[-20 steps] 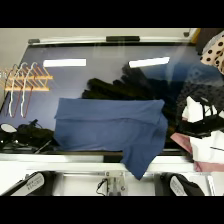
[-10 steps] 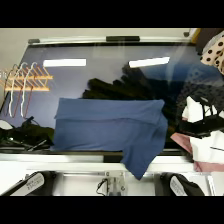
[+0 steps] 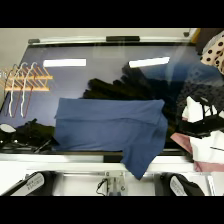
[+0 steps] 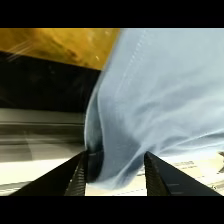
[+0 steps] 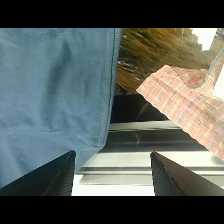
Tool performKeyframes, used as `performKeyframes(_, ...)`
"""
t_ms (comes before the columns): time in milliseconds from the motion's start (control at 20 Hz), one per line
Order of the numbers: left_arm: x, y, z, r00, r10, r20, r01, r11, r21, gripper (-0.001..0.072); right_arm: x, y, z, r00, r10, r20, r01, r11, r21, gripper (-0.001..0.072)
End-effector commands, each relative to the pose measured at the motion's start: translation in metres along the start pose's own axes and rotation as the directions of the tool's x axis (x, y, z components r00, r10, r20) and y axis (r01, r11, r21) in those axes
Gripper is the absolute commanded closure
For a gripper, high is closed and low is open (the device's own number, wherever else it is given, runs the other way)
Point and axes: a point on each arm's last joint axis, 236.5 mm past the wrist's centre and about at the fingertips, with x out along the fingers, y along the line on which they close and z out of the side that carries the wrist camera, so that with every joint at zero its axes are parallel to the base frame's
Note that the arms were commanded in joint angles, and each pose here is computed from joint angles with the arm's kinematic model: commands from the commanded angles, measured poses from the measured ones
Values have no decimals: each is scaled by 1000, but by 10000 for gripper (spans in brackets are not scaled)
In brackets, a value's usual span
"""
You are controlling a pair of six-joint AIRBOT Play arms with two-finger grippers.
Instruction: Fold the shirts.
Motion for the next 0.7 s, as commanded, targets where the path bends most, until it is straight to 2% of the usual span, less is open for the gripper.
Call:
performKeyframes(0, 10, 7, -5, 1000, 13, -4, -13, 1000, -15, 301, 0, 0, -2, 1000, 2, -7, -2, 1000, -14, 130)
performKeyframes(100, 10, 8, -2, 1000, 18, 10, -18, 1000, -16, 553, 1, 0, -5, 1000, 1, -18, -2, 1000, -18, 129)
performKeyframes(150, 10, 9, -1, 1000, 20, 16, -19, 1000, -15, 640, 6, 1, -9, 999, 9, -33, -9, 1000, -13, 129)
performKeyframes(200, 10, 9, 0, 1000, 21, 20, -21, 1000, -16, 671, 13, 5, -17, 998, 31, -61, -31, 1000, -5, 129)
performKeyframes(350, 10, 10, 3, 999, 26, 33, -25, 1000, -15, 672, 43, 17, -51, 981, 106, -163, -100, 994, 46, 128)
performKeyframes(450, 10, 10, 3, 999, 26, 34, -25, 1000, -15, 672, 58, 42, -66, 956, 221, -194, -204, 974, 100, 129)
performKeyframes(650, 10, 10, 4, 999, 23, 34, -23, 1000, -16, 671, 93, 45, -98, 946, 177, -270, -150, 982, 117, 129)
